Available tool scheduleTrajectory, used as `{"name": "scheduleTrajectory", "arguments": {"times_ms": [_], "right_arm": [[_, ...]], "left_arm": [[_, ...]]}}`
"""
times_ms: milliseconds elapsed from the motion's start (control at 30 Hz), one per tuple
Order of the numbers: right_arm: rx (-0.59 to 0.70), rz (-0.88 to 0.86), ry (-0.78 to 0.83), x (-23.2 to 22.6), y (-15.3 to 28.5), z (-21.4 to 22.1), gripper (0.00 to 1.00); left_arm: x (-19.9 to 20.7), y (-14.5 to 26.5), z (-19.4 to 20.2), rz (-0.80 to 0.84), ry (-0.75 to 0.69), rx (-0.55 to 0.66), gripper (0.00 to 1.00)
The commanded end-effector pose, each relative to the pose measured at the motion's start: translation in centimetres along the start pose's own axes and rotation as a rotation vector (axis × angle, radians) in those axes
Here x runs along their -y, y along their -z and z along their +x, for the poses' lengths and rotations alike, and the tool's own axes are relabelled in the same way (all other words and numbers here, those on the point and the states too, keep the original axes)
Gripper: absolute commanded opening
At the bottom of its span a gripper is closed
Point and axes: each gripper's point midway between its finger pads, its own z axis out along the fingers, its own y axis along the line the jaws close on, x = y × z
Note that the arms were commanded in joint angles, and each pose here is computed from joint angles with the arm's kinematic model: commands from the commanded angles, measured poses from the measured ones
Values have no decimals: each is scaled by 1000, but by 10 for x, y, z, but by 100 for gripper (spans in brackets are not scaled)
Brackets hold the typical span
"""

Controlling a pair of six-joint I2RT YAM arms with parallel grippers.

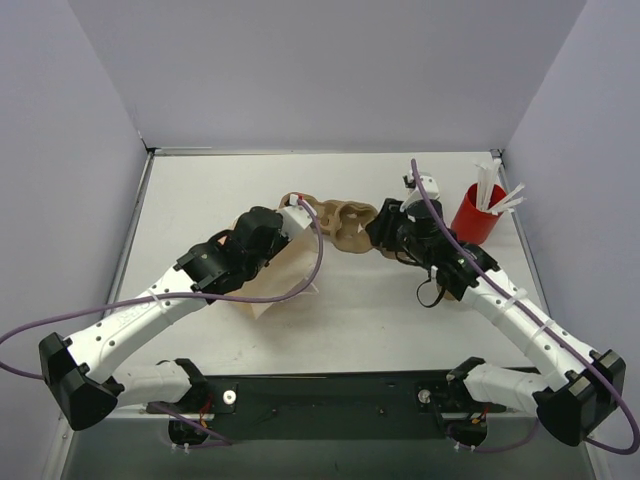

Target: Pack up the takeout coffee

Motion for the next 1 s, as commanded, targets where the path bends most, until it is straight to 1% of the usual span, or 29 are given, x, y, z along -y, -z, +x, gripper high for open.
{"name": "scheduleTrajectory", "arguments": {"times_ms": [0, 33, 133, 167, 400, 500, 733, 967], "right_arm": [[99, -154, 28, -39, 12, -11, 34], [108, -187, 48, -48, 18, -9, 33], [135, -238, 74, -57, 24, -6, 34], [126, -258, 84, -59, 24, 0, 34], [157, -473, 151, -89, 47, 8, 33], [136, -540, 192, -99, 52, 14, 33], [88, -675, 224, -122, 61, 27, 33], [66, -763, 261, -142, 69, 39, 33]], "left_arm": [[6, -7, -15, 1, 109, 43, 0], [7, -8, -15, 6, 118, 44, 0], [7, -8, -18, 5, 140, 49, 0], [7, -8, -20, 8, 149, 56, 0], [12, -6, -25, 50, 163, 67, 0], [12, -6, -28, 66, 171, 71, 0], [8, -3, -34, 88, 197, 87, 0], [10, 0, -37, 123, 206, 94, 0]]}}
